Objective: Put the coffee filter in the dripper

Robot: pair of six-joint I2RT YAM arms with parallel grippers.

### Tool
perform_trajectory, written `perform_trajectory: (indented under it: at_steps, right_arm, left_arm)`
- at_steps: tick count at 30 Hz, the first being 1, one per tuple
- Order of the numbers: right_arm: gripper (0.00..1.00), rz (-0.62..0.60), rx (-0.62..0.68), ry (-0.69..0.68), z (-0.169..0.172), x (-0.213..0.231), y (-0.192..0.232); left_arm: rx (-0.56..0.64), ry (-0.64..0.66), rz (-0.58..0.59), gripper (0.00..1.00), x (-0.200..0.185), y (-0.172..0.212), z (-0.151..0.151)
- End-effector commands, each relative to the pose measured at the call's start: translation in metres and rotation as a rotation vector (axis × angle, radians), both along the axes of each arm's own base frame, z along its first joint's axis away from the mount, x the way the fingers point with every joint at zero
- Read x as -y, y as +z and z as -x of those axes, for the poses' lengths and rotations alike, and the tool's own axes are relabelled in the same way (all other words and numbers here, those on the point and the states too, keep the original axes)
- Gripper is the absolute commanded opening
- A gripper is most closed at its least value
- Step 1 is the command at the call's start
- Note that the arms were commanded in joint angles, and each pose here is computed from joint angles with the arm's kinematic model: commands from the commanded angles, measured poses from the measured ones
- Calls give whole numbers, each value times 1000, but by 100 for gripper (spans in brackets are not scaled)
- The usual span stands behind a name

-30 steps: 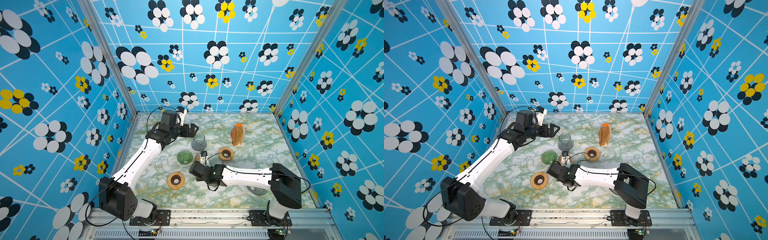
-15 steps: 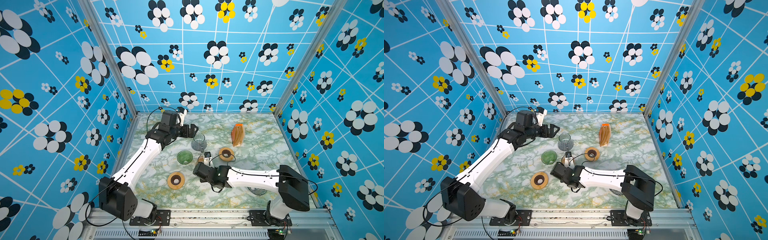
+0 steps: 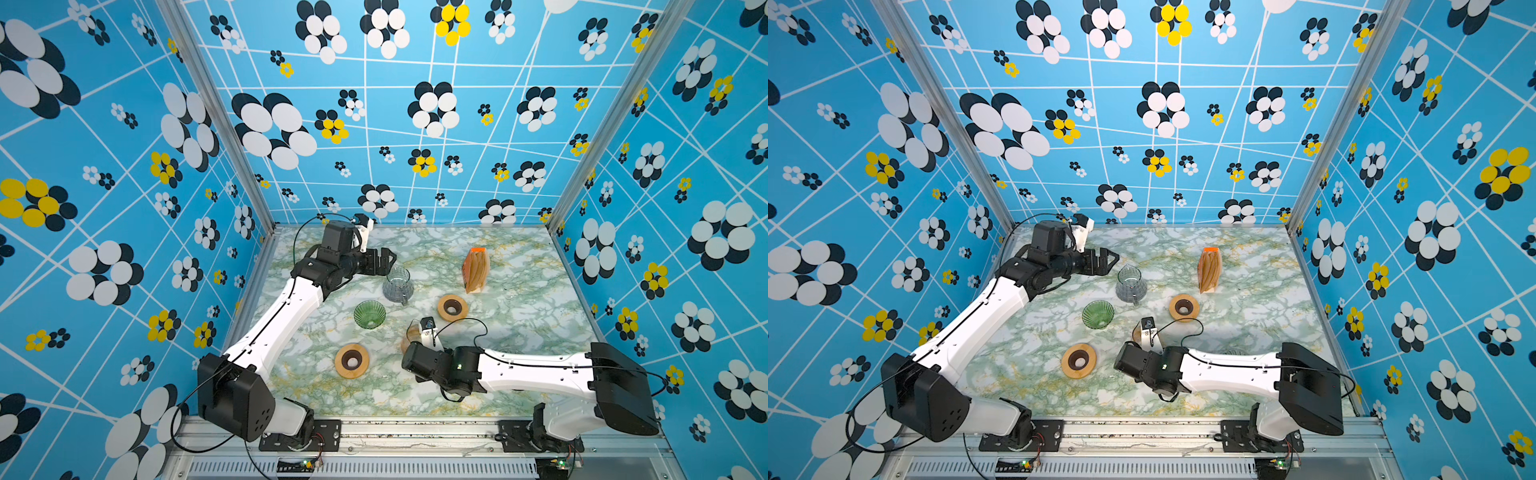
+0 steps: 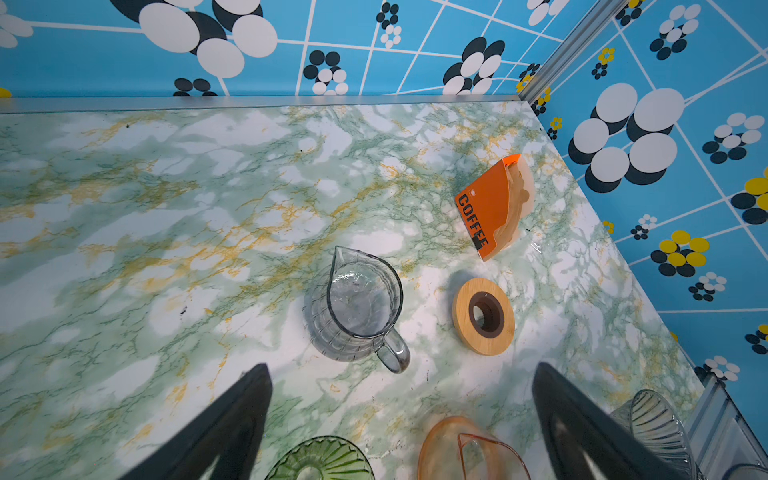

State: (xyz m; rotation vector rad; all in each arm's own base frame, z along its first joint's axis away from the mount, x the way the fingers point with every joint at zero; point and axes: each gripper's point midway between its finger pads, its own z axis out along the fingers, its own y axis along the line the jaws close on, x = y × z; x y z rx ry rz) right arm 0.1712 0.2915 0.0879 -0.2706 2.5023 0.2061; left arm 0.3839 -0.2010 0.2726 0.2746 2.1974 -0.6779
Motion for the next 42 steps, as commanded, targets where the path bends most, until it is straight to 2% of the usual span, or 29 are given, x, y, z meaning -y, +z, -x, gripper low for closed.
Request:
perform_trajectory:
  at_steps: [1, 18, 33, 42]
  right_arm:
    - [18, 12, 24, -28, 6, 11, 4]
    - [18, 40, 38, -63, 21, 32, -1]
    - [18, 4, 29, -75, 24, 26, -9]
    - [22, 6, 23, -79, 24, 26, -11]
  left_arm:
    - [41, -2, -1, 99, -2, 16, 2]
    - [36, -3, 0, 99, -2, 14, 1]
    - [42, -11, 0, 99, -2, 16, 3]
    - [50, -8, -1, 99, -3, 18, 4]
